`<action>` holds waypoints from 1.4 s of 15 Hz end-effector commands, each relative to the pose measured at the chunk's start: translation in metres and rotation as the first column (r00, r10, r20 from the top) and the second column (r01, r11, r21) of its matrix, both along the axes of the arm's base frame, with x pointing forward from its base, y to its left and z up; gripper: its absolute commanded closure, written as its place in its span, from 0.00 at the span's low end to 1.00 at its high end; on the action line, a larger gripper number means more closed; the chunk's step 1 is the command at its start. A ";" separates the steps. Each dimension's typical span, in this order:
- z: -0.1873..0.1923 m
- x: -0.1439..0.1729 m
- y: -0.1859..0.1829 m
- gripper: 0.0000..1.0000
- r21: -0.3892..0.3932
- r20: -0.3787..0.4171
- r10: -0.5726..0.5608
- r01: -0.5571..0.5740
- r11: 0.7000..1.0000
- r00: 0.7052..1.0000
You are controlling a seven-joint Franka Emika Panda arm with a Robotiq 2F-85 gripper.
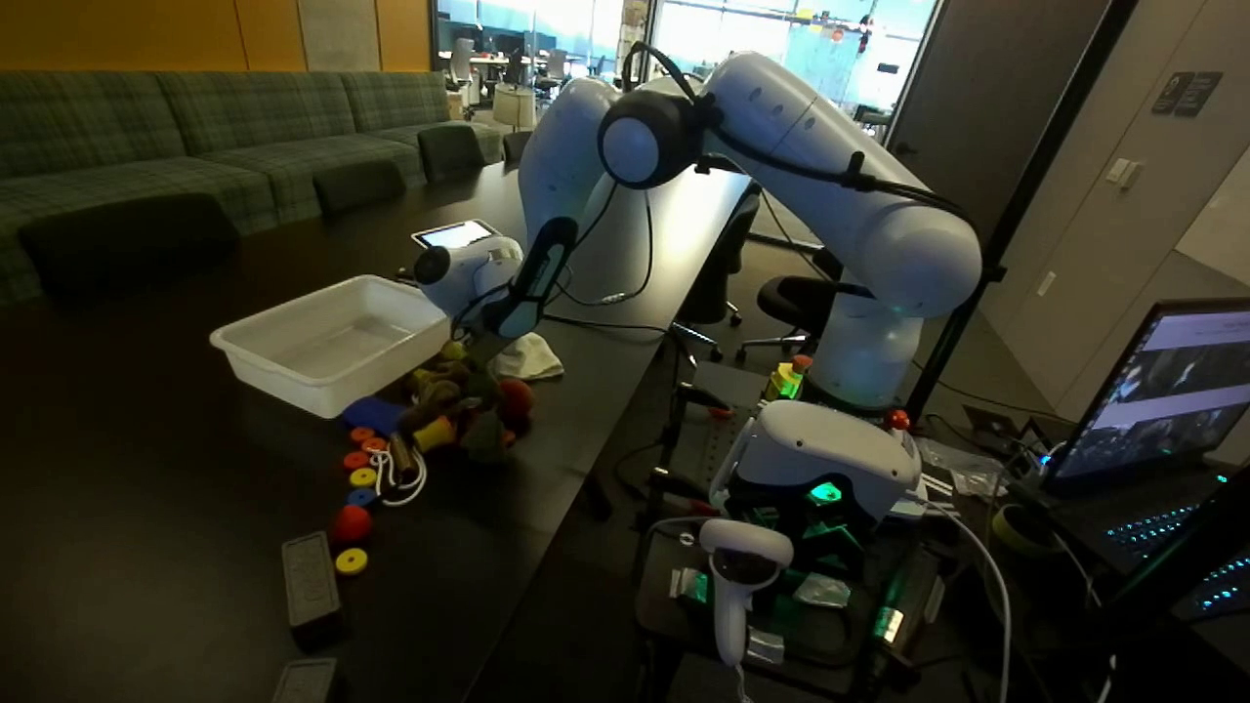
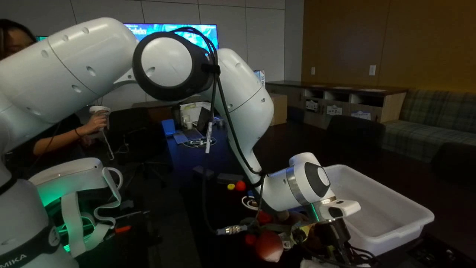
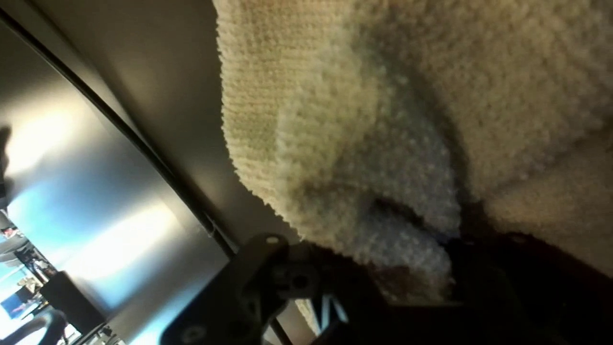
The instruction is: Pick up the cloth and move the objects on the table with the cloth, then put the cloth in the box
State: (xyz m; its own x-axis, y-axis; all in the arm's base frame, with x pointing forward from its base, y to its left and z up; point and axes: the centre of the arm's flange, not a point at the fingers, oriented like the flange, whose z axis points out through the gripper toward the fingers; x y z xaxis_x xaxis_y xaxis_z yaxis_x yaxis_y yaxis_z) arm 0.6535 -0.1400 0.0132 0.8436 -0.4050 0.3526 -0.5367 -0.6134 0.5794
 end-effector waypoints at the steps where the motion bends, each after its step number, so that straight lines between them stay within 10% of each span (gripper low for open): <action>1: 0.000 -0.007 0.041 0.85 0.087 -0.002 0.054 -0.053 0.995 0.999; 21: 0.008 -0.053 0.406 0.85 0.161 -0.048 0.188 -0.178 0.971 0.981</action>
State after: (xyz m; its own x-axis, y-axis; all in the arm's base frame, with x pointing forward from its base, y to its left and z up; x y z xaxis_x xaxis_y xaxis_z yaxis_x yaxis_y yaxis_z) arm 0.6019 0.2209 0.0248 0.9327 -0.2665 0.2428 -0.3558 -0.7889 0.5010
